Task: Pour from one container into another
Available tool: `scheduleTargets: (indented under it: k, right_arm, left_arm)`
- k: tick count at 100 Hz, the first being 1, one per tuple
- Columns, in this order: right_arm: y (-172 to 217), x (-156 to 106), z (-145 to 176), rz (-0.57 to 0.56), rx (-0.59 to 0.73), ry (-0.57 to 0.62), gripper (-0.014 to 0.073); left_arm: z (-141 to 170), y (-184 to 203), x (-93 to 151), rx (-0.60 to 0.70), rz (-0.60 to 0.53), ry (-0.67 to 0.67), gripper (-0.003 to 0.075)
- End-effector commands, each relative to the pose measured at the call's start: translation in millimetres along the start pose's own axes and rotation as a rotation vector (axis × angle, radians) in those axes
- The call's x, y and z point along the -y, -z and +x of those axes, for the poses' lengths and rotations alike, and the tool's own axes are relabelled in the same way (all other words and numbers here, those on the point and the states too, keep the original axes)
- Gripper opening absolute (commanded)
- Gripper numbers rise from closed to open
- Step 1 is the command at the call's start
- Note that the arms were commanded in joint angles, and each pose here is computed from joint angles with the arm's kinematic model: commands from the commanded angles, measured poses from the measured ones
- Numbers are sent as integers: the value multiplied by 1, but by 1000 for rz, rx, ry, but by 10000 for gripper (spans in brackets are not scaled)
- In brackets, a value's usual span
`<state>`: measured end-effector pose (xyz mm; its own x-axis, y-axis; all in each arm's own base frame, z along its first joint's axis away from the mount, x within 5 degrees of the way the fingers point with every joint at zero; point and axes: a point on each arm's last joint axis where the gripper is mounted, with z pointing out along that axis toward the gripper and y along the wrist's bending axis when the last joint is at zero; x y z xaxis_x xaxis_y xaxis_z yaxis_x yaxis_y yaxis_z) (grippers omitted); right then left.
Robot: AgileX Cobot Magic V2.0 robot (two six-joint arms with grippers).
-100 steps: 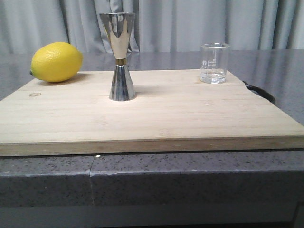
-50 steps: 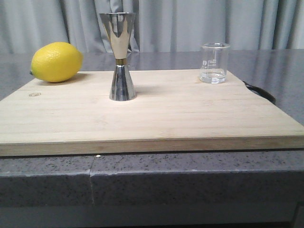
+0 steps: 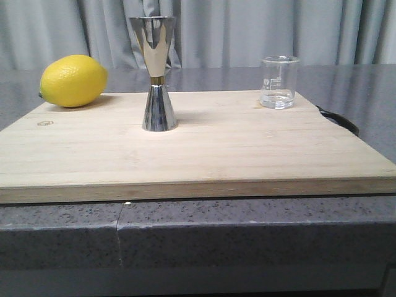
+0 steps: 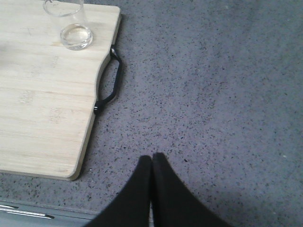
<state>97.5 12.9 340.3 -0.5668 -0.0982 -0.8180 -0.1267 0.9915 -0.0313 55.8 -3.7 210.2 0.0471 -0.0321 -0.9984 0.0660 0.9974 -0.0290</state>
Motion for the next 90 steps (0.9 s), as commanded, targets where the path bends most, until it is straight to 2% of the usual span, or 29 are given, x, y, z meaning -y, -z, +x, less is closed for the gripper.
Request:
scheduleTargets:
  k: [1, 48, 57, 65, 77, 90]
  right_arm:
    - [4, 1, -12, 7, 89, 3, -70]
    - [6, 1, -10, 6, 97, 3, -70]
    - [12, 4, -4, 24, 178, -5, -70]
    - [15, 5, 8, 29, 320, -34, -70]
    - [8, 5, 40, 41, 520, -103, -70]
    - [-10, 6, 81, 85, 636, -143, -70]
  left_arm:
    - [-5, 2, -1, 98, -5, 17, -19]
    - [-5, 2, -1, 98, -5, 17, -19]
    - [-5, 2, -1, 98, -5, 17, -19]
    - [-5, 2, -1, 98, -5, 17, -19]
    - [-5, 2, -1, 98, -5, 17, -19]
    - [-5, 2, -1, 98, -5, 17, -19]
